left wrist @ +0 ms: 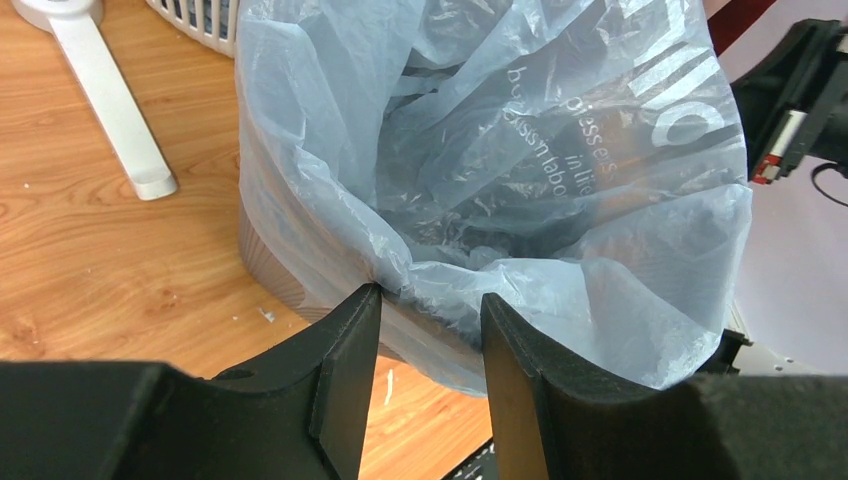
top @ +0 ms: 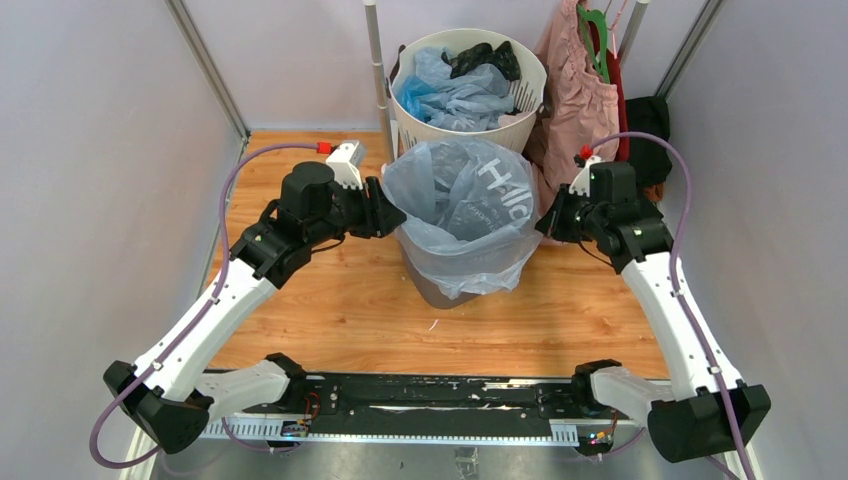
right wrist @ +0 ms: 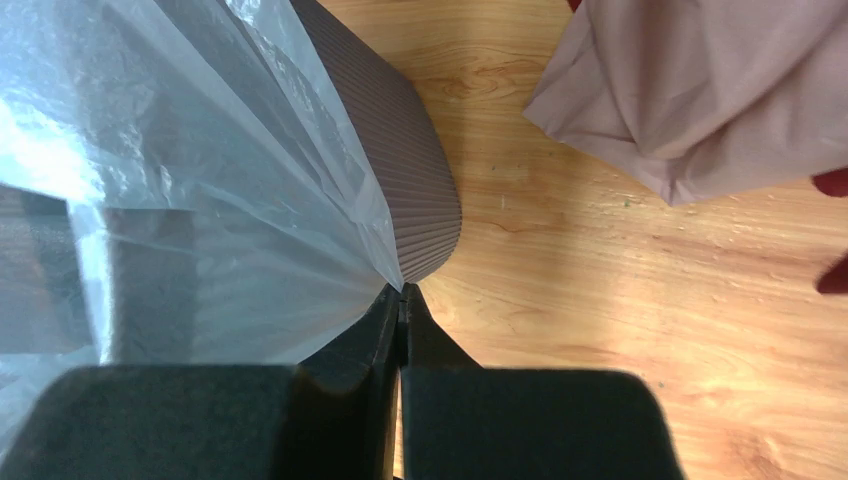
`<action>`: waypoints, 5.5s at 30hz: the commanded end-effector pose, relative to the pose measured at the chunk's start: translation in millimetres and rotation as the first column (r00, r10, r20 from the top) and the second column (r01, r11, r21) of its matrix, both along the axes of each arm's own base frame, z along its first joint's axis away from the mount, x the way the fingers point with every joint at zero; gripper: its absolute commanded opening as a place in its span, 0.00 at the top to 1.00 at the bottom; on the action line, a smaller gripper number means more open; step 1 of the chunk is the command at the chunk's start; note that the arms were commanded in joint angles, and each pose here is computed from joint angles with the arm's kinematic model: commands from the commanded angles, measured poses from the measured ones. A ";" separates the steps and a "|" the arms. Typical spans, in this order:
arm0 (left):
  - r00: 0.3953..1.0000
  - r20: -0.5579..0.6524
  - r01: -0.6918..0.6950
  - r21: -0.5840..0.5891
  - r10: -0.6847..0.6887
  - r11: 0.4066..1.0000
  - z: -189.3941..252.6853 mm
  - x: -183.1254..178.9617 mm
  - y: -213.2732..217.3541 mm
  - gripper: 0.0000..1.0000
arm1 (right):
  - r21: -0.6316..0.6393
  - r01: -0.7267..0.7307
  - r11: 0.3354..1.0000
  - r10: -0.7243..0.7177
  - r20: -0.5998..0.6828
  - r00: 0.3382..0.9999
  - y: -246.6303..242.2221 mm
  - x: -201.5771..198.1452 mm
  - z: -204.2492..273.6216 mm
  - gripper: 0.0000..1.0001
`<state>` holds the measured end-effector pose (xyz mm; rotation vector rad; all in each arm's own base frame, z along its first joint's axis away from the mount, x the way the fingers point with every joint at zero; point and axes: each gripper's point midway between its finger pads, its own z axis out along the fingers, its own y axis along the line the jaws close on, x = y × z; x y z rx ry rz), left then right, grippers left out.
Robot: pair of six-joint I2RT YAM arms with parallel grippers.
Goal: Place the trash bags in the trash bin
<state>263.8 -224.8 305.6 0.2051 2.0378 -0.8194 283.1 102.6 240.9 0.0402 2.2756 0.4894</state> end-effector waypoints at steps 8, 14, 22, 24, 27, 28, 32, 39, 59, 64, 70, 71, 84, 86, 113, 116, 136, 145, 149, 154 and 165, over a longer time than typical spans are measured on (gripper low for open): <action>1.000 -0.010 -0.002 0.040 0.003 0.999 -12.8 -2.6 5.8 0.54 | 0.054 -0.004 0.999 0.008 -0.074 0.997 9.1 17.4 -43.0 1.00; 1.000 -0.014 -0.003 0.044 0.004 0.999 -15.5 -2.7 6.2 0.54 | 0.015 -0.012 1.000 0.013 -0.051 0.999 1.9 7.7 -31.5 0.96; 1.000 0.017 0.008 0.051 -0.009 0.999 1.8 -11.1 12.5 0.43 | -0.144 0.081 0.986 -0.073 0.060 0.996 -38.3 -22.8 25.5 0.37; 0.999 0.025 0.026 0.058 -0.028 0.998 9.5 -15.7 13.5 0.39 | -0.152 0.089 0.984 -0.076 0.087 0.993 -41.9 -29.2 41.3 0.35; 0.998 0.052 0.038 0.063 -0.042 0.997 24.6 -23.2 18.1 0.32 | -0.115 0.041 0.993 -0.026 0.127 0.991 -33.2 -37.4 67.8 0.34; 0.998 0.059 0.028 0.067 -0.032 0.997 27.5 -24.2 21.5 0.32 | -0.092 0.014 0.996 -0.001 0.139 0.990 -27.4 -39.1 75.5 0.34; 0.994 0.112 -0.019 0.074 0.011 0.997 41.8 -29.7 36.7 0.28 | 0.000 -0.116 0.993 0.115 0.162 0.980 -1.1 -46.9 97.8 0.34; 0.989 0.144 -0.032 0.051 0.025 0.998 39.6 -41.4 46.1 0.00 | 0.113 -0.280 0.953 0.254 0.198 0.947 28.4 -67.1 107.8 0.29; 0.996 -0.060 -0.062 0.134 0.071 0.989 -56.8 -34.4 43.7 0.00 | 0.151 0.020 0.988 -0.055 0.237 0.970 -14.0 -101.6 65.6 0.15; 0.994 -0.087 -0.055 0.155 0.069 0.986 -68.6 -26.4 38.1 0.00 | 0.131 0.076 0.989 -0.103 0.212 0.972 -19.1 -79.4 59.9 0.15; 0.994 -0.063 -0.069 0.223 0.085 0.972 -63.4 -19.2 45.4 0.00 | 0.156 0.088 0.984 -0.116 0.184 0.976 -13.4 -59.5 45.2 0.13; 0.994 -0.064 -0.073 0.222 0.089 0.972 -64.1 -19.5 46.1 0.00 | 0.159 0.087 0.983 -0.116 0.178 0.977 -12.7 -58.9 42.5 0.13; 0.995 -0.079 -0.059 0.094 0.066 0.994 -76.5 -43.3 43.0 0.00 | 0.161 -0.067 0.985 0.016 0.299 0.954 0.8 -80.6 82.1 0.12; 0.995 -0.098 -0.015 0.086 0.023 0.996 -67.0 -46.9 36.3 0.00 | 0.127 -0.092 0.988 0.049 0.307 0.950 0.3 -84.7 104.2 0.12; 0.997 0.071 -0.037 -0.042 0.040 0.998 47.5 -62.0 48.1 0.00 | 0.147 0.044 0.988 -0.055 0.077 0.996 3.2 -25.3 125.9 0.11; 0.997 0.066 -0.034 -0.048 0.037 0.998 61.6 -63.3 47.4 0.00 | 0.145 0.024 0.989 -0.028 0.025 0.999 6.1 -40.7 101.8 0.11; 0.988 0.099 -0.118 -0.029 0.120 0.993 95.1 -13.9 34.8 0.00 | 0.596 -0.193 0.780 0.155 0.115 0.981 73.5 -49.8 195.8 0.10; 0.986 0.114 -0.127 0.066 0.119 0.990 100.4 -1.9 40.5 0.00 | 0.602 -0.292 0.743 0.206 0.210 0.956 72.0 -25.6 192.5 0.09; 0.985 0.107 -0.144 0.113 0.132 0.983 93.2 1.8 51.3 0.00 | 0.604 -0.202 0.771 0.157 0.127 0.979 67.9 -16.2 172.9 0.09; 0.987 0.087 -0.144 0.126 0.134 0.981 84.3 2.3 62.9 0.00 | 0.491 -0.067 0.869 0.078 -0.003 0.997 53.2 -25.4 146.9 0.09; 0.990 0.072 -0.136 0.168 0.125 0.976 61.7 7.1 64.6 0.00 | 0.318 0.005 0.948 0.033 -0.114 0.993 31.7 -34.1 117.6 0.09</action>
